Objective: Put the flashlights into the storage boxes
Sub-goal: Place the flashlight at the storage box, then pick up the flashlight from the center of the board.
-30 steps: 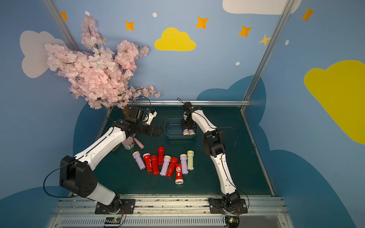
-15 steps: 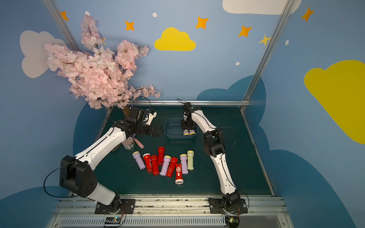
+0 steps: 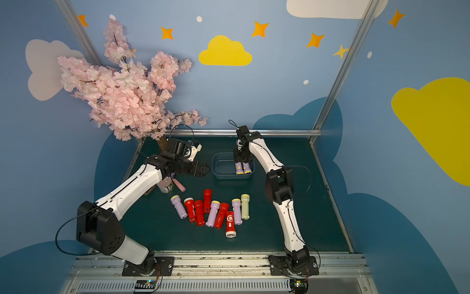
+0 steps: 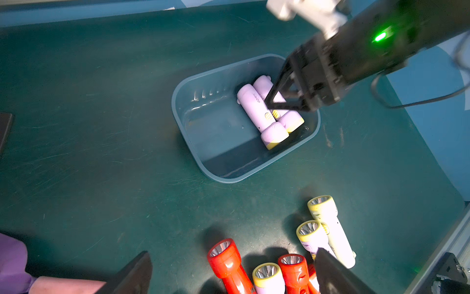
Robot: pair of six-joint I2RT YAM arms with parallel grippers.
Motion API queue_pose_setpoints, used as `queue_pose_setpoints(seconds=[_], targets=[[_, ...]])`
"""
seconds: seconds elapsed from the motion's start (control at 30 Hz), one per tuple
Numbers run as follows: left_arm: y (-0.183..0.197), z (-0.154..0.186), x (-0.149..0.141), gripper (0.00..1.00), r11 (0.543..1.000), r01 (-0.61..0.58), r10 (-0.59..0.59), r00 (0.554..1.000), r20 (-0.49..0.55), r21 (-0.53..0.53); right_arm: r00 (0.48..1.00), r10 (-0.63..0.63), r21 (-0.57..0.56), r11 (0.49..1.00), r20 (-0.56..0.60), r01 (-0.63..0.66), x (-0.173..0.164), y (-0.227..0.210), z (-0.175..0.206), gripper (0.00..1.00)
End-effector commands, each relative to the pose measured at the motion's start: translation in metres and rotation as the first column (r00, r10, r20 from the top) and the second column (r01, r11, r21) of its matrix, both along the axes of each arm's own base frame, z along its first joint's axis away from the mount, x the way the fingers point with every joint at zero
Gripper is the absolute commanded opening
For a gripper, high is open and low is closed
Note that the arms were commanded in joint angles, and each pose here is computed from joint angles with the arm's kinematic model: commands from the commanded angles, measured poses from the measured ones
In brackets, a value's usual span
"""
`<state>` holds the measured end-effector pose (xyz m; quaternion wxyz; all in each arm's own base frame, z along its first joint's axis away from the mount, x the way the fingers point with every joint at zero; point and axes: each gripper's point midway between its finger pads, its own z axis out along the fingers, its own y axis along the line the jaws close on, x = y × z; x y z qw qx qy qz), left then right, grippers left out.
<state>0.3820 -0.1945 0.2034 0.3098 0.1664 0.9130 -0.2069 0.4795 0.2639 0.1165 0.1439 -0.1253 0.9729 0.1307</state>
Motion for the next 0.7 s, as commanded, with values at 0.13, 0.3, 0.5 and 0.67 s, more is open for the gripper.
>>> queue_pose_setpoints(seconds=[0.13, 0.3, 0.5, 0.67], targets=[[-0.001, 0.014, -0.005, 0.99, 0.999, -0.004, 0.005, 1.0, 0.02, -0.038, 1.0, 0.02, 0.01, 1.0, 0.018, -0.02, -0.031, -0.007, 0.056, 0.51], [-0.012, 0.021, -0.013, 0.99, 0.997, 0.026, -0.025, 1.0, 0.009, -0.074, 0.999, 0.021, -0.017, 1.0, -0.031, -0.022, -0.066, -0.017, 0.047, 0.51], [-0.031, 0.031, -0.025, 0.99, 0.994, 0.08, -0.079, 0.997, 0.024, -0.071, 0.992, -0.005, -0.005, 1.0, -0.127, 0.004, -0.117, -0.031, 0.025, 0.51], [-0.044, 0.037, -0.03, 0.99, 0.99, 0.11, -0.108, 0.994, 0.028, -0.09, 0.981, -0.023, -0.016, 1.0, -0.194, 0.02, -0.159, -0.041, 0.008, 0.51]])
